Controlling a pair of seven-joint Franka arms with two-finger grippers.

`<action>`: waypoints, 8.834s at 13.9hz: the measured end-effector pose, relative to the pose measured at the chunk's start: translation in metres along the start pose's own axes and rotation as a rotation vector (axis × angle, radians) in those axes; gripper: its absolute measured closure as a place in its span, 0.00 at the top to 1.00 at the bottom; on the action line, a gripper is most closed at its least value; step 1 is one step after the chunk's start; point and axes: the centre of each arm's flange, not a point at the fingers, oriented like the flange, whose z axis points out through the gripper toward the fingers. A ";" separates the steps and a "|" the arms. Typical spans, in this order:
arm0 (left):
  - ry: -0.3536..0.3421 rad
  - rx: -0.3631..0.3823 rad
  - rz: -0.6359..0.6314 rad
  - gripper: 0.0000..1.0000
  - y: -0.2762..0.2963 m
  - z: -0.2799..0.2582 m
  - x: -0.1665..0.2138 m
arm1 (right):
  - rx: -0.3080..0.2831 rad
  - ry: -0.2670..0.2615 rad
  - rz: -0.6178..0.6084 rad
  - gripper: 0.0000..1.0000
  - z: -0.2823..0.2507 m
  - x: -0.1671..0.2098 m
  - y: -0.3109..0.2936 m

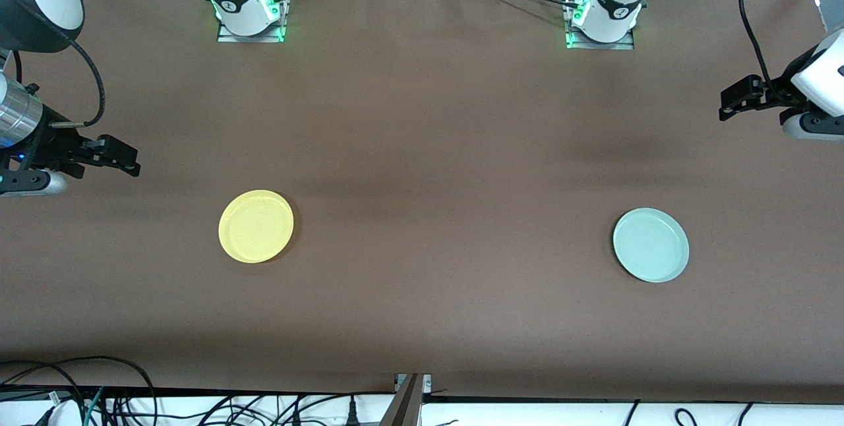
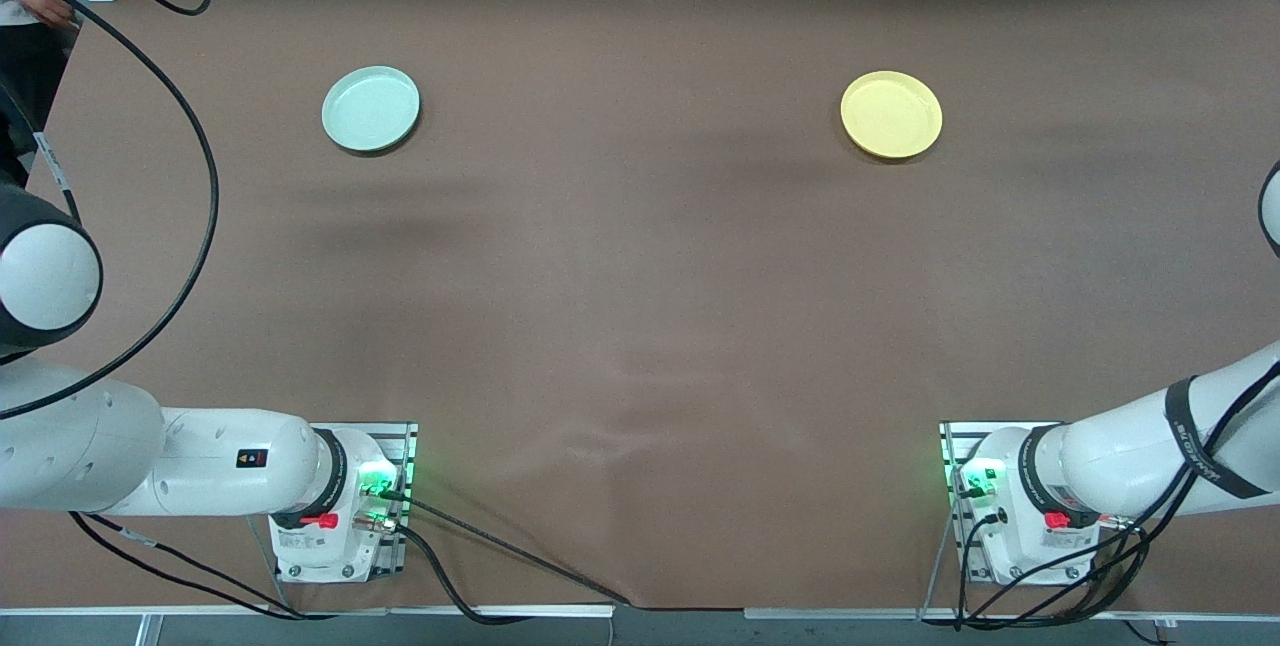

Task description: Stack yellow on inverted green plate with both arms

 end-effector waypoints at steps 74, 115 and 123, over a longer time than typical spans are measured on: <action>0.261 1.103 0.371 0.03 0.530 0.342 -0.033 | 0.052 -0.157 -0.064 1.00 0.333 0.050 0.018; 0.118 -0.001 -0.020 1.00 -0.028 0.002 0.007 | 0.263 -0.149 0.451 0.03 0.303 -0.068 -0.460; 0.126 -0.002 0.016 1.00 -0.014 -0.003 -0.029 | 0.186 -0.218 0.428 0.03 0.342 -0.122 -0.480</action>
